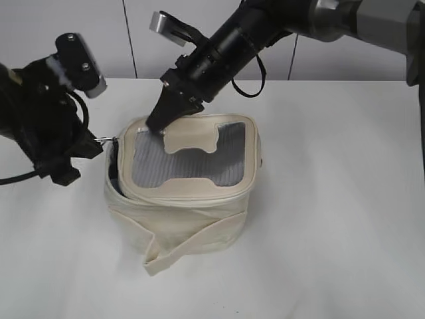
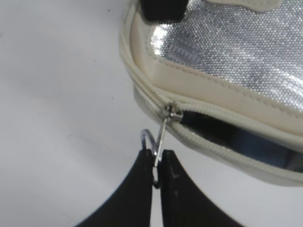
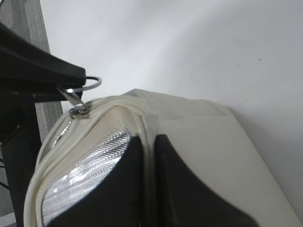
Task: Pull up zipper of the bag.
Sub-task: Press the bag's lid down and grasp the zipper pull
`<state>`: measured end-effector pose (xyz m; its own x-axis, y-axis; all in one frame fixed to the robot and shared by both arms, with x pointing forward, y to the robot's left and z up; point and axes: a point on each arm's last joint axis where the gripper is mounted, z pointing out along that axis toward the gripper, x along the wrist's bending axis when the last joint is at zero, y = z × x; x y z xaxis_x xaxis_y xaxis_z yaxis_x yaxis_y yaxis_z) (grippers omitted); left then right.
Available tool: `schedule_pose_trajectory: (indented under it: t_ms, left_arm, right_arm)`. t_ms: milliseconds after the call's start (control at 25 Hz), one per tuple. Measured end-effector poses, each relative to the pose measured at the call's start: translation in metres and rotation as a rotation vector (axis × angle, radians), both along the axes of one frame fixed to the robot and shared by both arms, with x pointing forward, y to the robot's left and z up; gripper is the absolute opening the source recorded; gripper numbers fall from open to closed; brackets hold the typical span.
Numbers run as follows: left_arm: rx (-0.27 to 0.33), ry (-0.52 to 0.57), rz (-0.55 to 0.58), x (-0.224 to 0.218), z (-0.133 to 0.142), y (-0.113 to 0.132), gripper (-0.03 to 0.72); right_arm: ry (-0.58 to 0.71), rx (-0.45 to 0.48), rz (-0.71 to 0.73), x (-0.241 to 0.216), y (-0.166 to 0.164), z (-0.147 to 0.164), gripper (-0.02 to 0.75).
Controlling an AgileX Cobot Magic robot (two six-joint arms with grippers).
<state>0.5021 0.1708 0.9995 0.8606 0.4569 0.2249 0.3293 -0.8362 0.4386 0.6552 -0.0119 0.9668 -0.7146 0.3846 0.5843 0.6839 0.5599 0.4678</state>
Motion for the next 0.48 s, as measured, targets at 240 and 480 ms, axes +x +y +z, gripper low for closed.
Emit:
schedule_pose_trajectory:
  t_ms: [240, 480]
  left_arm:
    - [-0.040, -0.063, -0.022, -0.032, -0.009, -0.006, 0.020]
    - [-0.072, 0.018, 0.003, -0.051, -0.022, -0.008, 0.027]
  right_arm:
    - [0.012, -0.008, -0.005, -0.001, 0.001, -0.001, 0.046]
    - [0.026, -0.021, -0.017, -0.001, 0.000, -0.002, 0.046]
